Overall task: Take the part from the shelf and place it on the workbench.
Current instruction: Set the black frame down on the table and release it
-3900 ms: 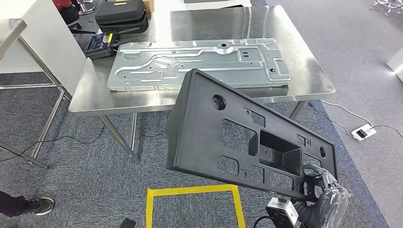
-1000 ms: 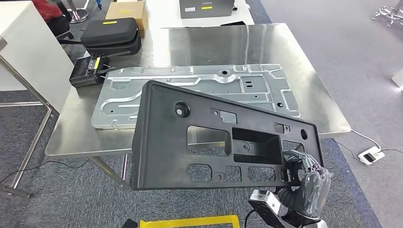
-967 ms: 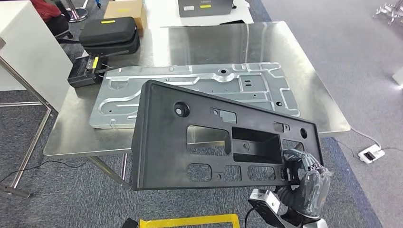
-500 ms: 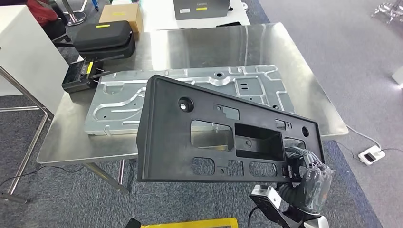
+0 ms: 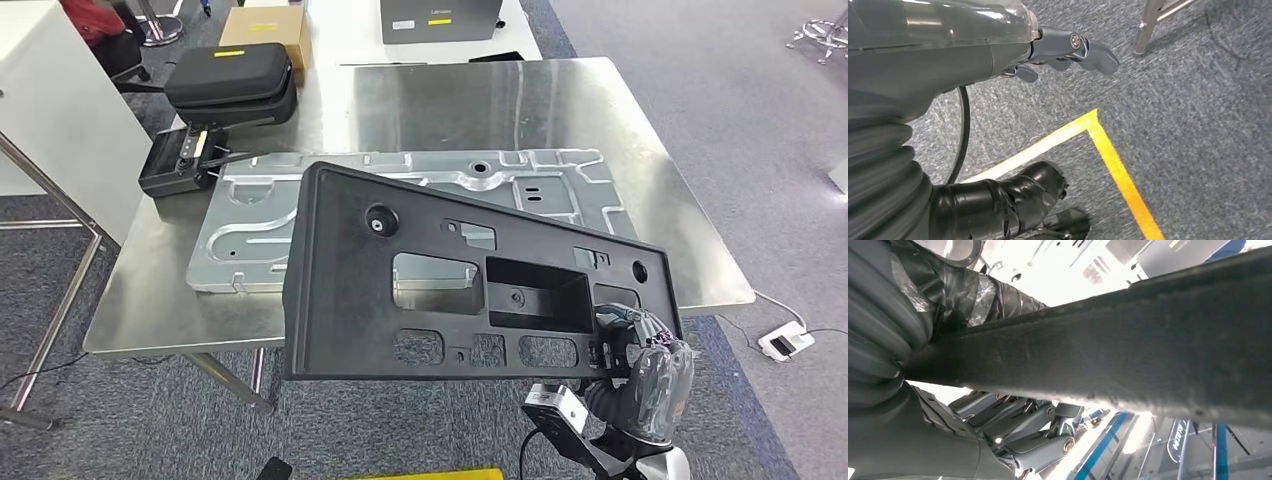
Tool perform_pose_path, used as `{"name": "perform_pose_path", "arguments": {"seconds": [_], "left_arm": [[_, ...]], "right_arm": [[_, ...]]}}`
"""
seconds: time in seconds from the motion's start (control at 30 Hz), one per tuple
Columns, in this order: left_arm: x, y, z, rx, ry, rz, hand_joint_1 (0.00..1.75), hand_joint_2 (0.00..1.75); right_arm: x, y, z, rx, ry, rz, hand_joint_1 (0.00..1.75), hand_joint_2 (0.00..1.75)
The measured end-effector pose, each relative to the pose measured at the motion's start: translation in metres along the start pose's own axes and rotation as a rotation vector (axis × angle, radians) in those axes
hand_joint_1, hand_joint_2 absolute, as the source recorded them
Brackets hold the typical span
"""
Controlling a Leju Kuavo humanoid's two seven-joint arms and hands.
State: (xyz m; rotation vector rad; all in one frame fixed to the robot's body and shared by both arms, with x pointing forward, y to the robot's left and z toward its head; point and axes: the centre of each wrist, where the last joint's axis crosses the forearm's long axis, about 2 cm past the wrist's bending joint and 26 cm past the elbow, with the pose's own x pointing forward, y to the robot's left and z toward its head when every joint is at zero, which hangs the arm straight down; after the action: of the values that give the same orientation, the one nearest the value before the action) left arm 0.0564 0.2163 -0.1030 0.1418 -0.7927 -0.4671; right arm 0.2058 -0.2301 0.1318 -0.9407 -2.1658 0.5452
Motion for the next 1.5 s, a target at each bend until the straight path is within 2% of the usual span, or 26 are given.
{"name": "perform_pose_path", "arguments": {"seconds": [0.9,1.3,1.43,1.5], "left_arm": [[0.003,0.000,-0.002,-0.009,0.004,-0.005,0.00,1.75],[0.006,0.000,-0.004,-0.063,-0.036,-0.001,0.00,1.75],[0.006,-0.001,-0.004,-0.069,-0.036,-0.003,0.00,1.75],[0.007,0.000,-0.005,-0.075,-0.039,-0.007,0.00,1.75]], "right_arm": [[-0.001,0.004,-0.004,0.026,-0.012,-0.003,1.75,1.75],[0.006,0.013,-0.028,0.040,-0.096,-0.021,1.75,1.75],[0.007,0.016,-0.030,0.052,-0.106,-0.023,1.54,1.75],[0.009,0.018,-0.036,0.056,-0.125,-0.021,1.58,1.75]]}}
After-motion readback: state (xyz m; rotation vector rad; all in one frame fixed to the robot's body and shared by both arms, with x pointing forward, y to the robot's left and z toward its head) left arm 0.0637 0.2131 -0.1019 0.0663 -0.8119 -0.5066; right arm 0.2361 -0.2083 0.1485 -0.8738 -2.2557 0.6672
